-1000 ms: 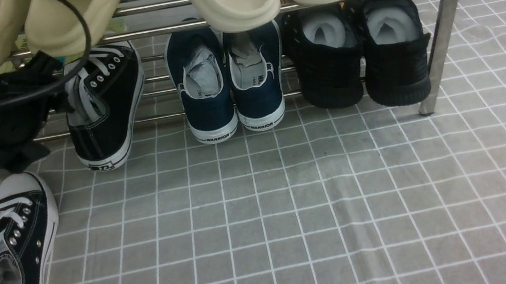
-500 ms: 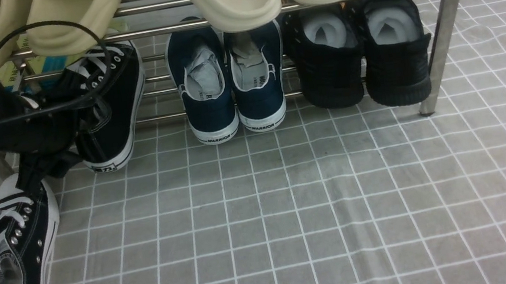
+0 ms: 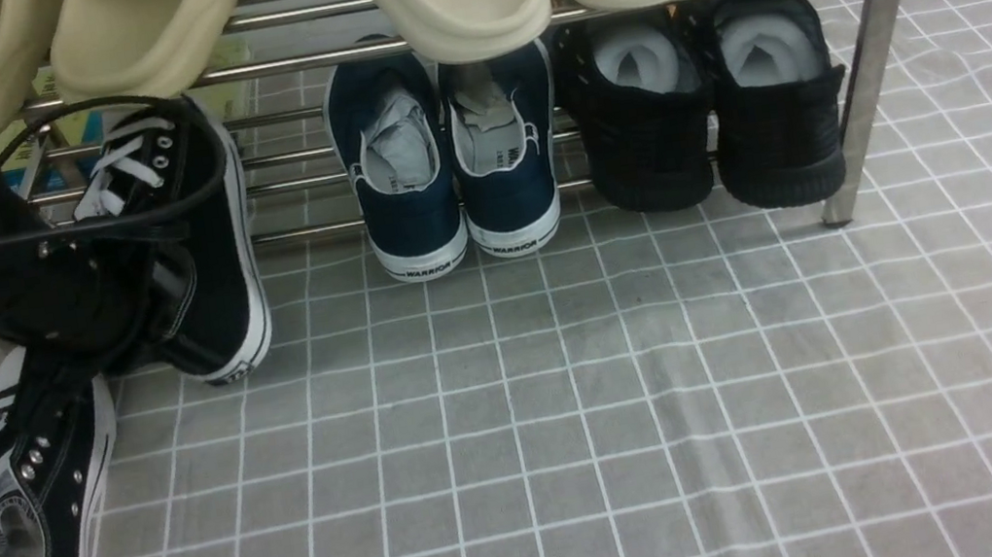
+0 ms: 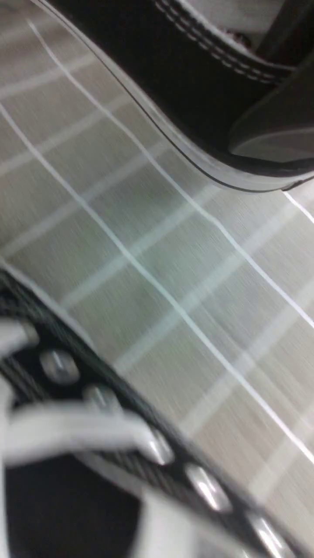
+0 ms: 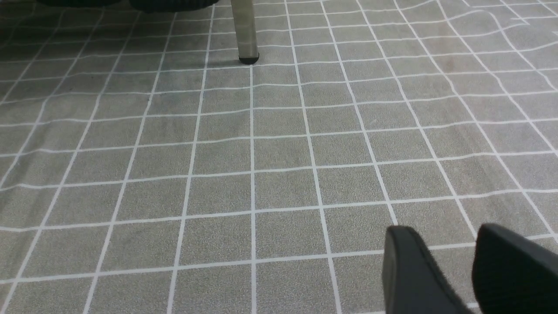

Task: Take the shoes off the shelf with your hand from the grey coffee tablecloth.
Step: 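Set the held shoe down on the floor in front of the rack with the left gripper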

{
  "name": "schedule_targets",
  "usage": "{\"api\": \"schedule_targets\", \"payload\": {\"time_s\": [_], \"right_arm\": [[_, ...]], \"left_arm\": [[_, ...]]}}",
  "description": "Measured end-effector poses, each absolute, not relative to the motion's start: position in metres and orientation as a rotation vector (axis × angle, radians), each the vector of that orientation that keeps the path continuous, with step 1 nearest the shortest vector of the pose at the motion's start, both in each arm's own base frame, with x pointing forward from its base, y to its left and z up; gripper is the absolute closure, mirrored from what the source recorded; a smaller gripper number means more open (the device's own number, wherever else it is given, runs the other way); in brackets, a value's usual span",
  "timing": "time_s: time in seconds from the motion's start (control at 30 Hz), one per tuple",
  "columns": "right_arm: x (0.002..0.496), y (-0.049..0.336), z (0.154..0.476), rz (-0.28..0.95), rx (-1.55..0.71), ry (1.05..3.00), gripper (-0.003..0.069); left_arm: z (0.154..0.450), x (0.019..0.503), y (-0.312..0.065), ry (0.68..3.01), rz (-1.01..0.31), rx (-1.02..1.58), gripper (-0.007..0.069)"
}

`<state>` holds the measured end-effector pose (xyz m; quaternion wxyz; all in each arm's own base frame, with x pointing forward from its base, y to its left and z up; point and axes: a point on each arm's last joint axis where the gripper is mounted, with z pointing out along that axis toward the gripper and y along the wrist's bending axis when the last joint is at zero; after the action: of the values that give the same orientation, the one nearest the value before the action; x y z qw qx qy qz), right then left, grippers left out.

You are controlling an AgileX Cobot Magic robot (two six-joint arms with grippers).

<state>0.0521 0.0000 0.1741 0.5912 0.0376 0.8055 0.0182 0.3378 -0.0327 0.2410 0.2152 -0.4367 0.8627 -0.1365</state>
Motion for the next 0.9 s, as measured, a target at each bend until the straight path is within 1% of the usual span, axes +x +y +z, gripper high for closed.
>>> {"api": "schedule_targets", "payload": {"time_s": [0.03, 0.2, 0.27, 0.4, 0.6, 0.77, 0.9], "right_arm": [[0.052, 0.0, 0.174, 0.042, 0.087, 1.874, 0.042], [0.052, 0.0, 0.174, 0.042, 0.087, 1.874, 0.042], [0.052, 0.0, 0.174, 0.042, 0.087, 1.874, 0.042], [0.052, 0.0, 0.174, 0.042, 0.087, 1.874, 0.042], [0.052, 0.0, 0.174, 0.042, 0.087, 1.874, 0.042], [0.052, 0.0, 0.174, 0.042, 0.087, 1.874, 0.042], [0.052, 0.0, 0.174, 0.042, 0.087, 1.874, 0.042]], "left_arm": [[0.243, 0.334, -0.032, 2.406, -0.368, -1.218, 0.0599], [0.248, 0.311, -0.024, 2.544, -0.17, -1.206, 0.0599], [0.249, 0.303, -0.023, 2.562, -0.14, -1.207, 0.0599], [0.246, 0.282, -0.021, 2.586, -0.125, -1.227, 0.0599], [0.231, 0.253, -0.02, 2.635, -0.102, -1.266, 0.0599], [0.217, 0.238, -0.018, 2.686, -0.05, -1.308, 0.0596], [0.21, 0.234, -0.018, 2.695, -0.046, -1.316, 0.0596]]}}
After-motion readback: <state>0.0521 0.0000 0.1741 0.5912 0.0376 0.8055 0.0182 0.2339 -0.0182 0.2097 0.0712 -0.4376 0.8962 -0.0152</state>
